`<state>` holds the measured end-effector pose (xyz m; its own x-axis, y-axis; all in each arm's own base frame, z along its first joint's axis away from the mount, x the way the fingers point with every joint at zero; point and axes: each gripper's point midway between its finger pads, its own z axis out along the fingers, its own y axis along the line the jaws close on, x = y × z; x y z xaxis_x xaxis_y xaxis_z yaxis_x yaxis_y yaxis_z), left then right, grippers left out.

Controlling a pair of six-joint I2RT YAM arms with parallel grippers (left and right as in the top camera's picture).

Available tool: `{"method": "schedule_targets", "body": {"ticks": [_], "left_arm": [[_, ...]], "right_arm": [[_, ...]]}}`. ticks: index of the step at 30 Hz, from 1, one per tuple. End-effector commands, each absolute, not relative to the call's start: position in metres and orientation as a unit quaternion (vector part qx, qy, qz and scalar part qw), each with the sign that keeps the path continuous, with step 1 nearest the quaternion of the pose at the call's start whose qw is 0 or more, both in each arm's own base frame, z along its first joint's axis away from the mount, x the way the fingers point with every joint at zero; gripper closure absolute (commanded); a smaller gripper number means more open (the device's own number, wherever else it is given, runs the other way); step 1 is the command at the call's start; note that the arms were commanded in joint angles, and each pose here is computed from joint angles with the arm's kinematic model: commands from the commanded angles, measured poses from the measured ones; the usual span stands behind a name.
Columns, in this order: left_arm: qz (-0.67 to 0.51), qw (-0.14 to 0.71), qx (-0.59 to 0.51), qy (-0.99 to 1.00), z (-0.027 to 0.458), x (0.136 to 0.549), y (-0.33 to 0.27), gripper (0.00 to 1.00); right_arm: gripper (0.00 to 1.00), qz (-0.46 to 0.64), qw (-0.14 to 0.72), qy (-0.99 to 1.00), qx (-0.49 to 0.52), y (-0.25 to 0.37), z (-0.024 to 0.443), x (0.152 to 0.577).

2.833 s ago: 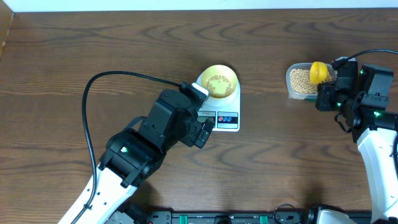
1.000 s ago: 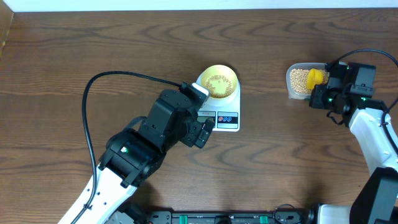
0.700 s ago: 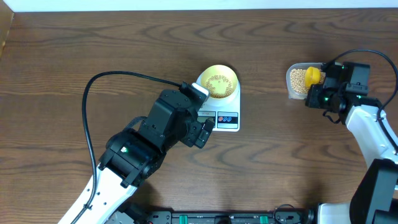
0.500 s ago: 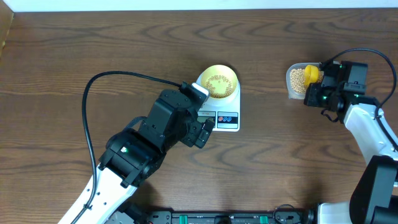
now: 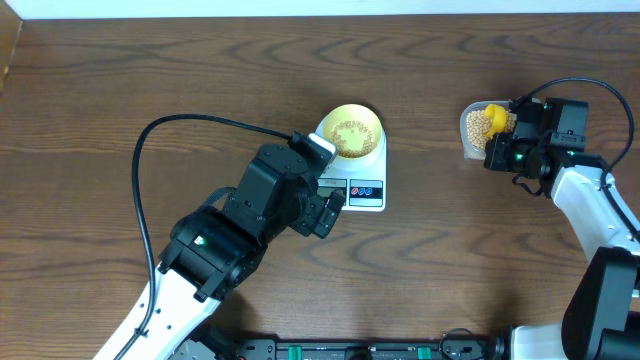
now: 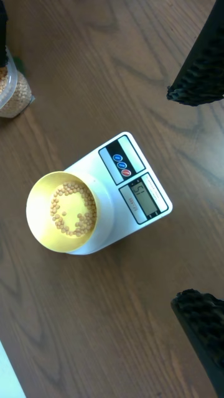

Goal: Scoop item into bowl and weigh 50g on scale

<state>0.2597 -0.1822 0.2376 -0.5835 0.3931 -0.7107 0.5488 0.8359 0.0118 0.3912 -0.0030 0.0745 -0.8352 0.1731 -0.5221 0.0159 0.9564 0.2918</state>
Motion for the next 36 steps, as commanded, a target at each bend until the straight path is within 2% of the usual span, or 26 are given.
{"method": "schedule_targets", "body": {"ticks": [1, 20, 36], "left_arm": [[-0.104, 0.367, 0.274, 0.883, 0.236, 0.26, -0.182, 0.03], [-0.104, 0.367, 0.274, 0.883, 0.236, 0.26, -0.182, 0.03], [-0.104, 0.367, 0.274, 0.883, 0.236, 0.26, -0.182, 0.03]], "right_arm": [[0.99, 0.184, 0.27, 0.944, 0.042, 0.017, 0.073, 0.39], [0.99, 0.227, 0.251, 0.94, 0.049, 0.03, 0.075, 0.382], [0.99, 0.234, 0.245, 0.936, 0.091, 0.007, 0.074, 0.378]]}}
